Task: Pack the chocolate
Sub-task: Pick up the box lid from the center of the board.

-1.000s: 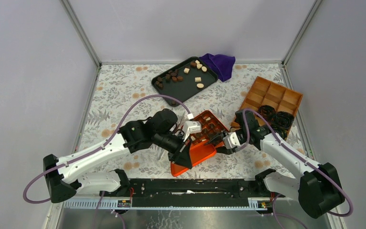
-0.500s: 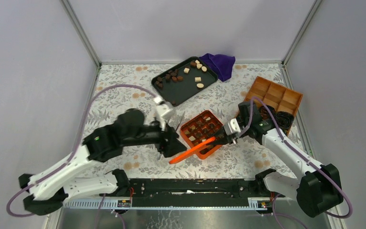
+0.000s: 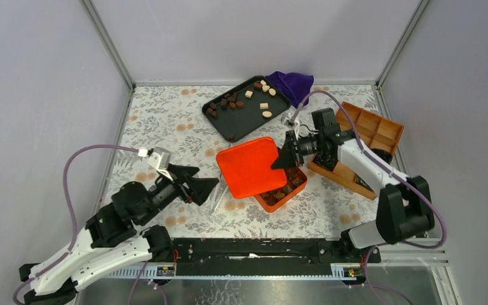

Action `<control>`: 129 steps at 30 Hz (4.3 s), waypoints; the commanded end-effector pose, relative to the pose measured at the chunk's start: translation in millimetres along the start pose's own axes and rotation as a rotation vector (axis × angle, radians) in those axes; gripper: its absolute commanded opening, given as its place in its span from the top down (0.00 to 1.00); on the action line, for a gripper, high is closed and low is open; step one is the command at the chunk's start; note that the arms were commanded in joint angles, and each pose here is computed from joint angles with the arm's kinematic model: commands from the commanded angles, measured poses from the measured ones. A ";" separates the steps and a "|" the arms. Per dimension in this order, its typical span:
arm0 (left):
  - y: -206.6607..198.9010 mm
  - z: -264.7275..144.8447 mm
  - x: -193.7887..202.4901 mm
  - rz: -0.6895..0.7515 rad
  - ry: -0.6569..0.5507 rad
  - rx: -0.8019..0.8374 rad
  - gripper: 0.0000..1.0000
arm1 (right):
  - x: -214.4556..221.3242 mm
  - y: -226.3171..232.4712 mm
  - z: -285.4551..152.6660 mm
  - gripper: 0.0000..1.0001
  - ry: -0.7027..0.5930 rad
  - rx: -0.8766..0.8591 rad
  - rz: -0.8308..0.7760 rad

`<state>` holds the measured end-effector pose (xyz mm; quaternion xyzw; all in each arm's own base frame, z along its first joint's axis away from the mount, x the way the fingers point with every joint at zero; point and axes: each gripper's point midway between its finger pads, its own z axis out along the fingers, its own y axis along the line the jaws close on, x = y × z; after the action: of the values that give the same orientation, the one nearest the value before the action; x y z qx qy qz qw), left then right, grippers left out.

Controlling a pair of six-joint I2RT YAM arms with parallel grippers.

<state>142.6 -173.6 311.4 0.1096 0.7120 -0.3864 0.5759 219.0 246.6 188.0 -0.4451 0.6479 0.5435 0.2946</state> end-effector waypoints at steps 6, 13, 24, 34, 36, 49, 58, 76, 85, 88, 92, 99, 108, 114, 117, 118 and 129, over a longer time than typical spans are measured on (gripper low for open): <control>16.5 28.7 42.5 -0.165 0.021 -0.086 0.04 | -2.5 -11.9 -7.2 1.00 0.108 0.024 0.224; 16.5 31.0 59.4 -0.206 0.025 -0.055 0.05 | -0.4 -12.5 -6.9 1.00 0.116 0.017 0.226; 12.7 31.2 73.6 -0.226 0.057 -0.018 0.04 | 0.1 -13.2 -7.3 1.00 0.120 0.016 0.232; -0.8 33.6 81.3 -0.222 0.085 0.064 0.01 | 1.4 -15.7 -8.3 1.00 0.124 0.023 0.238; -2.9 32.2 78.8 -0.220 0.072 0.081 0.02 | 1.6 -16.0 -8.6 1.00 0.123 0.023 0.240; -5.7 36.3 80.4 -0.230 0.051 0.147 0.02 | 1.1 -20.0 -12.5 1.00 0.115 0.033 0.247; 13.7 57.8 74.0 -0.256 0.109 0.170 0.01 | -0.7 -23.5 -19.0 1.00 0.096 0.045 0.253; 37.8 47.9 71.8 -0.316 0.081 0.241 0.02 | 0.5 -24.0 -20.6 1.00 0.104 0.046 0.245; 38.7 35.7 74.1 -0.294 0.064 0.217 0.04 | -0.4 -21.9 -20.7 1.00 0.101 0.039 0.246; 40.3 32.1 77.1 -0.319 0.036 0.214 0.04 | -2.4 -19.9 -20.5 1.00 0.093 0.030 0.245; 42.0 33.2 91.0 -0.378 0.040 0.241 0.08 | -4.8 -17.1 -20.2 1.00 0.084 0.016 0.244; 50.5 44.5 106.2 -0.409 0.046 0.256 0.15 | -7.9 -11.7 -19.4 1.00 0.065 -0.011 0.253; 47.0 70.8 117.1 -0.402 0.069 0.277 0.25 | -7.0 -7.3 -16.9 0.99 0.049 -0.048 0.267; 45.7 87.3 117.6 -0.404 0.074 0.266 0.31 | -6.8 -3.8 -15.2 0.99 0.047 -0.066 0.267; 47.8 92.8 114.7 -0.409 0.059 0.257 0.35 | -6.8 -2.6 -14.4 0.98 0.047 -0.073 0.268; 48.1 94.3 114.9 -0.412 0.059 0.257 0.35 | -6.7 -1.9 -14.0 0.98 0.047 -0.076 0.267; 27.7 112.4 110.3 -0.439 0.063 0.336 0.56 | -6.7 0.7 -12.5 0.97 0.046 -0.092 0.271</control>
<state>201.3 -254.4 155.8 0.0397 0.7159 -0.5809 0.3854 224.8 230.5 181.6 -0.3728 0.7073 0.5734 0.1786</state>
